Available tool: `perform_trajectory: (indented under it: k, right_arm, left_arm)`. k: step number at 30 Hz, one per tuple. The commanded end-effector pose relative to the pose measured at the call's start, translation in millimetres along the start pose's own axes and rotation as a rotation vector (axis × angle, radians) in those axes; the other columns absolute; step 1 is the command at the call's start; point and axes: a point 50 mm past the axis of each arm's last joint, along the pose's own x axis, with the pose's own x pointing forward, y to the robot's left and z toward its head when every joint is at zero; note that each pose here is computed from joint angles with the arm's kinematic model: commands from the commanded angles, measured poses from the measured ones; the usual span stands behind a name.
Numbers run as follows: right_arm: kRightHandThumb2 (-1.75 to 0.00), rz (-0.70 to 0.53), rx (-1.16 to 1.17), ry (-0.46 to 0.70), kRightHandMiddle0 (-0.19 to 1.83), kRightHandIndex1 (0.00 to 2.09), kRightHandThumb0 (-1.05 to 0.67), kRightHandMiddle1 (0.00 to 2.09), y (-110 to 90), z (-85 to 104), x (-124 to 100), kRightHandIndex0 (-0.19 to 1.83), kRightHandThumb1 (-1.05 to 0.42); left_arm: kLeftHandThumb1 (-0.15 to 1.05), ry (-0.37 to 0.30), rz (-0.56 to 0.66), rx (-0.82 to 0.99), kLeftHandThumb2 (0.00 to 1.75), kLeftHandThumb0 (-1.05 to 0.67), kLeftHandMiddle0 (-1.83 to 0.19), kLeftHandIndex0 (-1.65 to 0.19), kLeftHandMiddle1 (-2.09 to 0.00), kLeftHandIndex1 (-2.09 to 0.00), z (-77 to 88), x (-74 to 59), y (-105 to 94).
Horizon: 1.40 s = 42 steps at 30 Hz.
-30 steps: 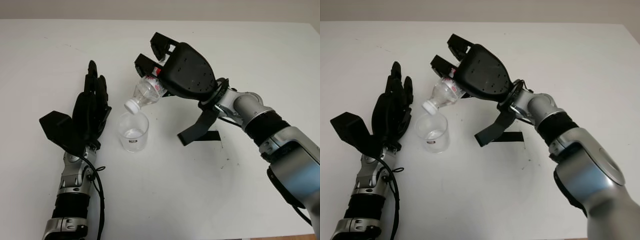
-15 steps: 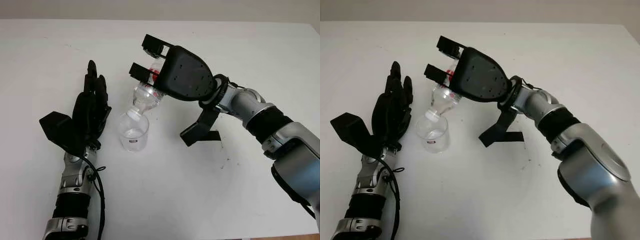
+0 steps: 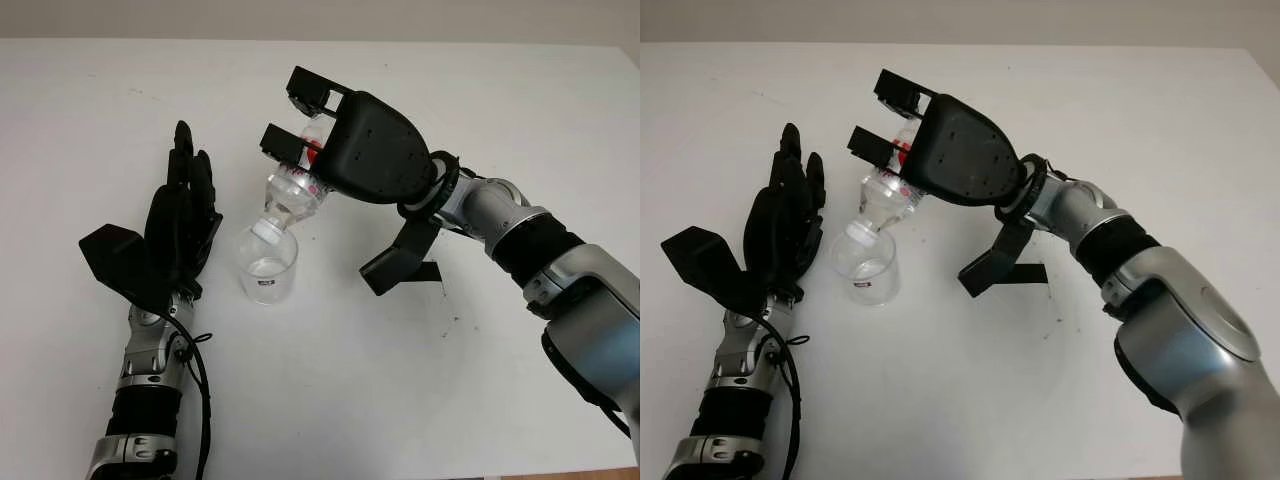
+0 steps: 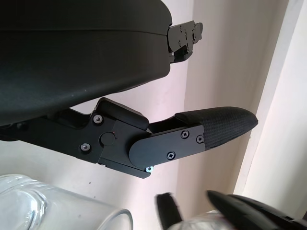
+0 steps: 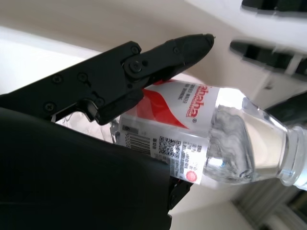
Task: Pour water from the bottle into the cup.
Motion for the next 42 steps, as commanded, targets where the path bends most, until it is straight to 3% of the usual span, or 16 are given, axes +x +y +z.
perform_trajectory:
  k: [1, 3, 7, 13, 22, 31, 42]
  right_arm:
    - [-0.29, -0.025, 0.109, 0.128, 0.73, 2.09, -0.53, 2.09, -3, -4.8, -2, 1.19, -1.05]
    - [-0.3, -0.047, 0.281, 0.272, 0.97, 2.09, -0.51, 2.09, -4, -7.5, -6, 1.25, -1.05]
    - [-0.38, -0.043, 0.73, 0.616, 1.13, 2.09, -0.49, 2.09, -5, -14.6, -20, 1.38, -1.05]
    - [-0.37, -0.007, 1.092, 0.882, 1.07, 2.09, -0.41, 2.09, -9, -16.5, -47, 1.32, -1.05]
    - [-0.43, 0.048, 1.517, 1.175, 1.01, 2.09, -0.41, 2.09, -17, 6.6, -82, 1.28, -1.05]
    - [-0.43, 0.107, 1.6, 1.338, 1.06, 2.09, -0.46, 2.09, -31, 16.7, -89, 1.4, -1.05]
    - [-0.42, 0.153, 1.555, 1.365, 1.04, 2.09, -0.44, 2.09, -36, 24.3, -96, 1.33, -1.05]
  left_arm:
    - [1.05, -0.013, 0.0, -0.005, 0.68, -0.82, 0.19, 0.19, -0.04, -0.01, 1.3, 1.3, -0.1]
    - [1.05, -0.01, 0.003, -0.005, 0.68, -0.82, 0.19, 0.19, -0.04, -0.01, 0.8, 1.5, 0.1]
    - [1.05, -0.009, 0.005, -0.001, 0.68, -0.82, 0.19, 0.19, -0.05, -0.02, 0.6, 1.0, -0.2]
    - [1.05, -0.006, 0.001, 0.0, 0.69, -0.82, 0.19, 0.19, -0.04, -0.02, 0.0, 0.1, -0.6]
    - [1.05, -0.002, 0.001, -0.013, 0.69, -0.82, 0.18, 0.19, -0.05, -0.03, -1.6, -0.7, -3.9]
    - [1.05, 0.004, -0.01, -0.015, 0.69, -0.83, 0.18, 0.19, -0.05, -0.02, -2.3, 0.3, -4.7]
    - [1.05, 0.0, -0.02, -0.018, 0.7, -0.83, 0.19, 0.19, -0.05, 0.0, -1.7, 1.2, -5.8]
